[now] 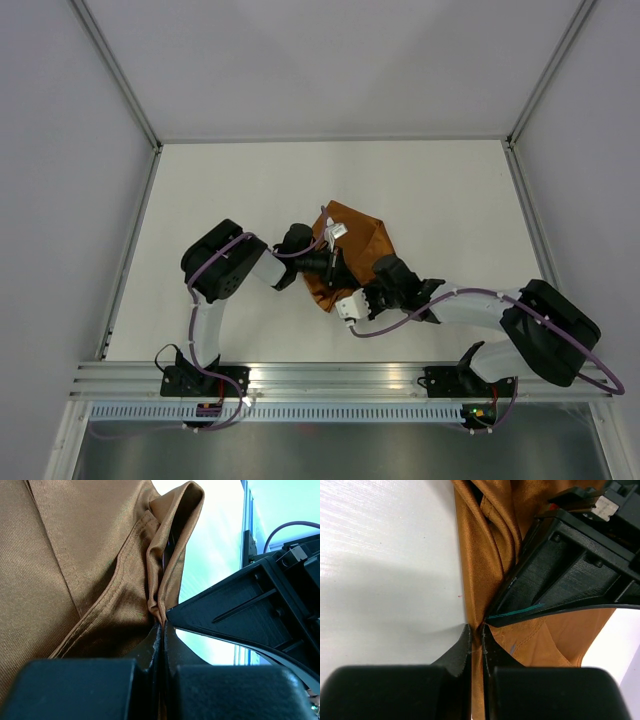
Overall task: Fold the napkin, place the utensils inside, and roll it up
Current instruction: Roll the napkin at the center of the board.
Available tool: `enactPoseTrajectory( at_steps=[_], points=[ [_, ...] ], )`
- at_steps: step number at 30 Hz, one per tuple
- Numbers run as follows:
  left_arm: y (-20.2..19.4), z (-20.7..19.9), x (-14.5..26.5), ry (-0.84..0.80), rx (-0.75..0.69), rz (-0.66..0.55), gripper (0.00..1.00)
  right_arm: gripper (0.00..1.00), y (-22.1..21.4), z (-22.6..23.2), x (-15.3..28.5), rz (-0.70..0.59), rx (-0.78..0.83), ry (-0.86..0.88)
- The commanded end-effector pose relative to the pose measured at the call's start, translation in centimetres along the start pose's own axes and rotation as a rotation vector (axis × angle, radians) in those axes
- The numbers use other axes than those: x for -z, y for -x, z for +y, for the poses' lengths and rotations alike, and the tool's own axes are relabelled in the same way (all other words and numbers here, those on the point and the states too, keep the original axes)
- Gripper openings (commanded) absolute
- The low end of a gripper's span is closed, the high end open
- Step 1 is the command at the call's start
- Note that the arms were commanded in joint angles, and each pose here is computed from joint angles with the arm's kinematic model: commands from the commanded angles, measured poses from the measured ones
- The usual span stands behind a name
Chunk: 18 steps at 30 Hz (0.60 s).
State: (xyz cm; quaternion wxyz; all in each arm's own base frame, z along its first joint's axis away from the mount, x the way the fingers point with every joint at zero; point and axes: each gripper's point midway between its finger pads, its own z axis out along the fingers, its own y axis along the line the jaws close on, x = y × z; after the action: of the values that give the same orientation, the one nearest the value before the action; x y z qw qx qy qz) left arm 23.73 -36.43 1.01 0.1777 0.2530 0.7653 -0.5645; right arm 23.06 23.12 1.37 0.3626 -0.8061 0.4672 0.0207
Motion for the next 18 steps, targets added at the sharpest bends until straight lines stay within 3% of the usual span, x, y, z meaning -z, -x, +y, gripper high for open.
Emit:
enactPoseTrajectory(
  at_steps=[1,4,9,15,18],
  points=[
    [-10.8,4.3,1.6,0.198,0.237,0.247,0.02,0.0,-2.2,6.0,-0.3,0.08,-0.072,0.223],
    [-10.3,4.2,1.8,0.198,0.229,0.226,0.02,0.0,-1.6,5.8,0.1,0.064,-0.094,0.241],
    [-8.2,3.5,2.4,0.213,0.189,0.156,0.16,0.01,-0.3,5.0,0.7,0.03,-0.135,0.276],
    [-6.8,2.6,2.9,0.215,0.163,0.105,0.24,0.0,-0.1,4.7,0.7,0.028,-0.18,0.326],
    [-7.1,2.8,3.0,0.225,0.174,0.114,0.15,0.0,-0.4,4.7,0.5,0.04,-0.19,0.331]
  ],
)
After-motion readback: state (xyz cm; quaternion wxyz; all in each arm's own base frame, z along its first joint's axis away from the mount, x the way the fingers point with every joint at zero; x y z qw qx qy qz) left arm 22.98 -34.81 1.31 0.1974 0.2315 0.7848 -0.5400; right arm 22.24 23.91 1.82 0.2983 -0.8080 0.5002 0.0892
